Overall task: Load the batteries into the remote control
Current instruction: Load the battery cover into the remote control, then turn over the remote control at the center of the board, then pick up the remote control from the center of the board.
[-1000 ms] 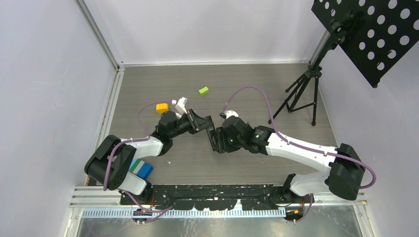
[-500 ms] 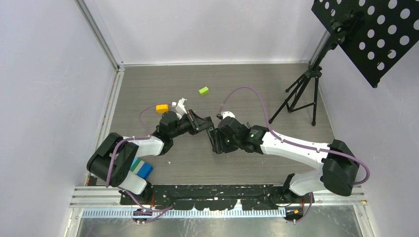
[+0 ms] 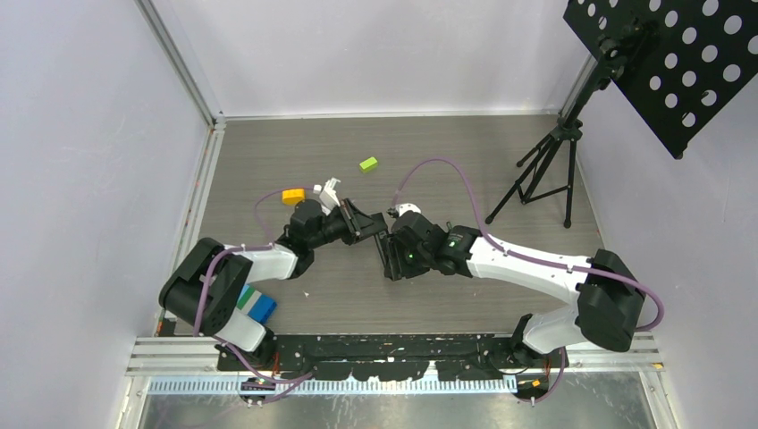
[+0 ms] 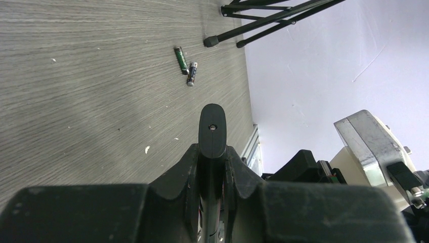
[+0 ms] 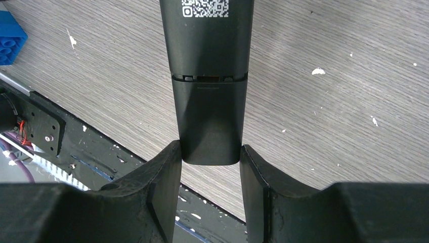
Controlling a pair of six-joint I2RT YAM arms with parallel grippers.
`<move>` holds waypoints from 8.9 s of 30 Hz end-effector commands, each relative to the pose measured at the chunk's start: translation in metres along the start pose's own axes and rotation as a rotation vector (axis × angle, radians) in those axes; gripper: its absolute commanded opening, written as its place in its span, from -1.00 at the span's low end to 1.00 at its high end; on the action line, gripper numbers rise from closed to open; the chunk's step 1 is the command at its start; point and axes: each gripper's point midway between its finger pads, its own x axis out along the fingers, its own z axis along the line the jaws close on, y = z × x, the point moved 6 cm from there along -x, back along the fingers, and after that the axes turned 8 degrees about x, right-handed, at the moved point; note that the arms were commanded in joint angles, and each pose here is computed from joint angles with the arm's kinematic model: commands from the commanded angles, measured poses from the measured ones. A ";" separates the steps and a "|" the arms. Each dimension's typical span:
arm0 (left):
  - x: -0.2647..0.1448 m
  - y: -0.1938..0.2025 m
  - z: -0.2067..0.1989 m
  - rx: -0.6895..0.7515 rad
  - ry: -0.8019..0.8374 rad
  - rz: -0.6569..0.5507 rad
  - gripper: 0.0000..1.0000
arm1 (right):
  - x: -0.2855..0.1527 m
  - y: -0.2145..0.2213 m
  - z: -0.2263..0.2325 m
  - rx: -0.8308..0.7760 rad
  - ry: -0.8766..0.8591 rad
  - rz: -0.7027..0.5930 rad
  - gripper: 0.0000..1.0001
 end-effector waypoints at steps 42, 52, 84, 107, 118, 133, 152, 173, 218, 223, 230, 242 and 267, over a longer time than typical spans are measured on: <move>-0.003 -0.013 -0.035 -0.046 0.120 -0.002 -1.00 | -0.027 -0.024 0.026 0.058 -0.159 -0.145 0.64; -0.007 -0.018 -0.045 -0.080 0.135 -0.028 -1.00 | -0.044 -0.030 0.016 0.219 -0.236 -0.351 0.68; -0.007 -0.052 -0.083 -0.295 0.281 -0.156 -1.00 | -0.056 -0.064 0.012 0.707 -0.566 -0.764 0.06; -0.021 -0.048 -0.109 -0.365 0.416 -0.111 -1.00 | -0.033 -0.083 0.023 0.735 -0.665 -0.794 -0.51; -0.023 -0.030 -0.115 -0.360 0.430 -0.050 -1.00 | -0.027 -0.107 0.017 0.731 -0.682 -0.808 -0.54; -0.026 -0.039 -0.071 -0.311 0.299 -0.129 -1.00 | -0.012 -0.123 0.017 0.667 -0.675 -0.730 -0.48; -0.044 -0.049 -0.064 0.058 0.372 0.043 -1.00 | -0.059 -0.088 0.035 0.234 -0.818 -0.401 0.66; -0.065 -0.045 -0.083 0.236 0.401 0.013 -0.83 | -0.043 -0.063 0.054 0.097 -0.990 -0.181 -0.72; -0.090 -0.087 0.069 0.454 -0.954 -0.019 0.93 | 0.075 -0.197 -0.212 -0.016 1.023 -0.059 -0.67; -0.101 -0.087 0.073 0.487 -1.028 -0.007 0.92 | 0.081 -0.194 -0.209 -0.007 0.972 -0.046 -0.44; -0.105 -0.092 0.065 0.500 -1.033 -0.015 0.97 | 0.086 -0.189 -0.187 0.109 0.791 -0.015 -0.16; -0.079 -0.094 0.088 0.468 -1.005 0.079 0.96 | 0.047 -0.165 -0.119 0.264 0.333 -0.163 0.15; -0.083 -0.085 0.126 0.465 -1.193 0.230 0.78 | 0.005 -0.112 -0.067 0.343 -0.134 -0.111 0.26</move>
